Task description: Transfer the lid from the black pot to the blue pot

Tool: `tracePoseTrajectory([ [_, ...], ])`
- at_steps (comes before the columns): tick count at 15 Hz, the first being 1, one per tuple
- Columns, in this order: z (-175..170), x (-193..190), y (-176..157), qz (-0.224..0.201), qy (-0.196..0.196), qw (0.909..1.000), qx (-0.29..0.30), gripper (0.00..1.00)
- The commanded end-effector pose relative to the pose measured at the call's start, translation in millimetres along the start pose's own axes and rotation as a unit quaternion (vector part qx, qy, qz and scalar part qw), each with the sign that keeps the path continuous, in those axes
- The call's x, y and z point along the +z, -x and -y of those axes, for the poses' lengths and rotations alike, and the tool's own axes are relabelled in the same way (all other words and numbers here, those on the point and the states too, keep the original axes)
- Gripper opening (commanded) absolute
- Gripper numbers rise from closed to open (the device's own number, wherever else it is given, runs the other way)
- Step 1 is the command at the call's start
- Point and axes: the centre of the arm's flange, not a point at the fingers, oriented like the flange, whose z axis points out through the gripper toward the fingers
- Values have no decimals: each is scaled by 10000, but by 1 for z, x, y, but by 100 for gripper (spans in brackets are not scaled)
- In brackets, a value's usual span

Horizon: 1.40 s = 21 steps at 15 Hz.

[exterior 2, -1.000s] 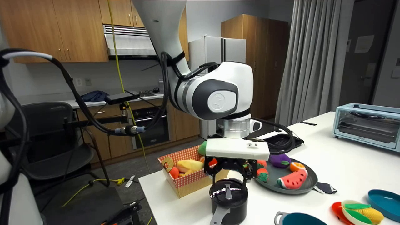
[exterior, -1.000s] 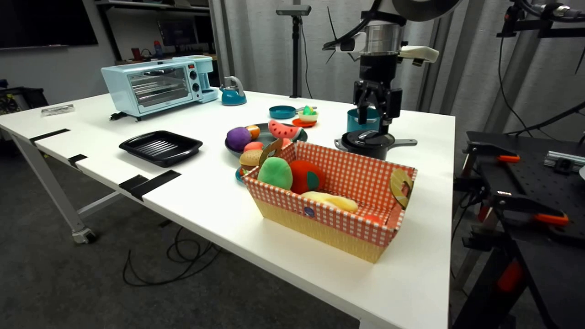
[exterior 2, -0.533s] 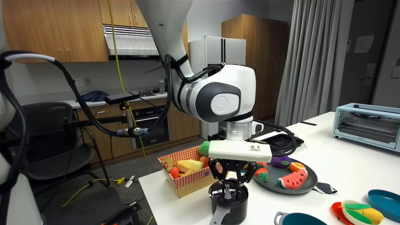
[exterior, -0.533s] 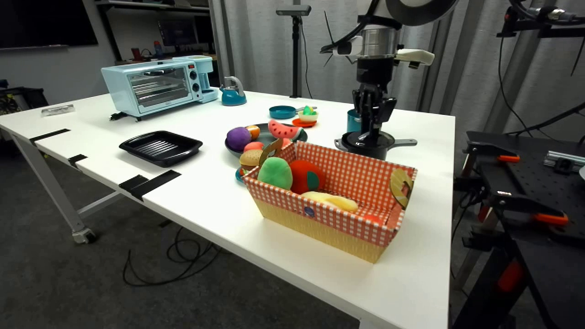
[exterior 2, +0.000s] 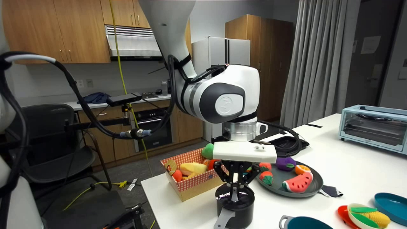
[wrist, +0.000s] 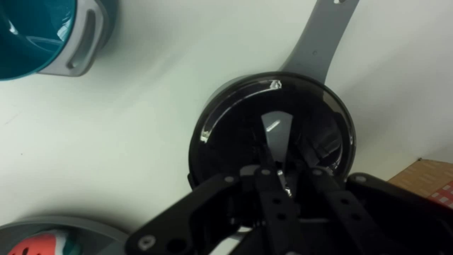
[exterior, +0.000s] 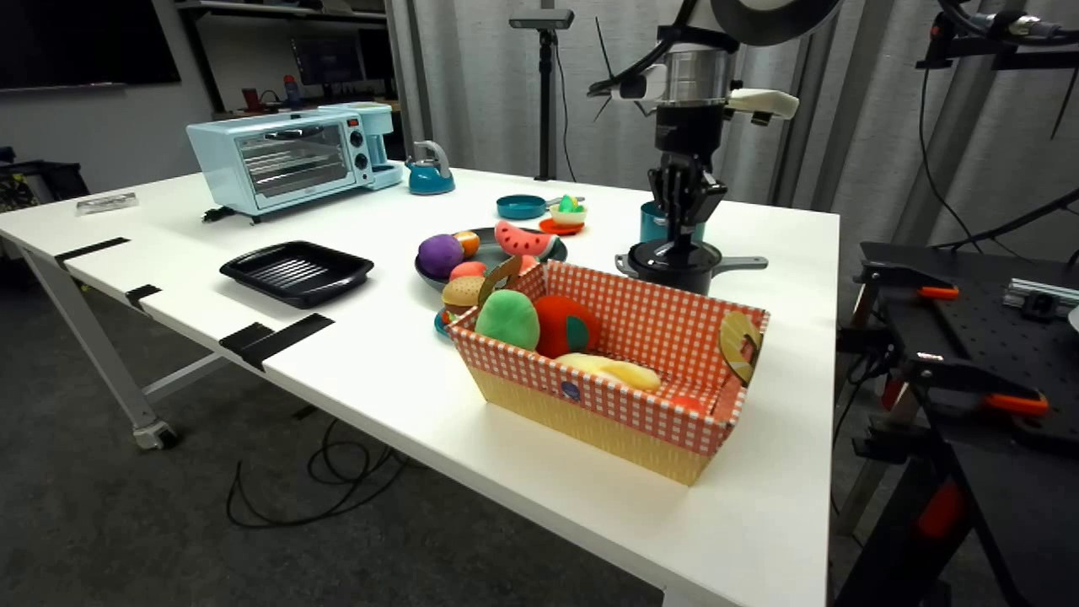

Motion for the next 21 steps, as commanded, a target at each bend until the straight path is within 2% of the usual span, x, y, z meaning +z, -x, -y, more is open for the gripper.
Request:
tracePoseTrajectory([
  [1,-4,-6,2,-10,-16,10000,89,3],
  [7,-11,-33,4,25,-42,9982,594,3],
  [12,-12,-73,1,12,-94,9950,992,3],
  [16,-30,-104,1,-72,-5,9901,1405,3],
  [21,-71,-127,17,-252,265,9776,2071,3],
])
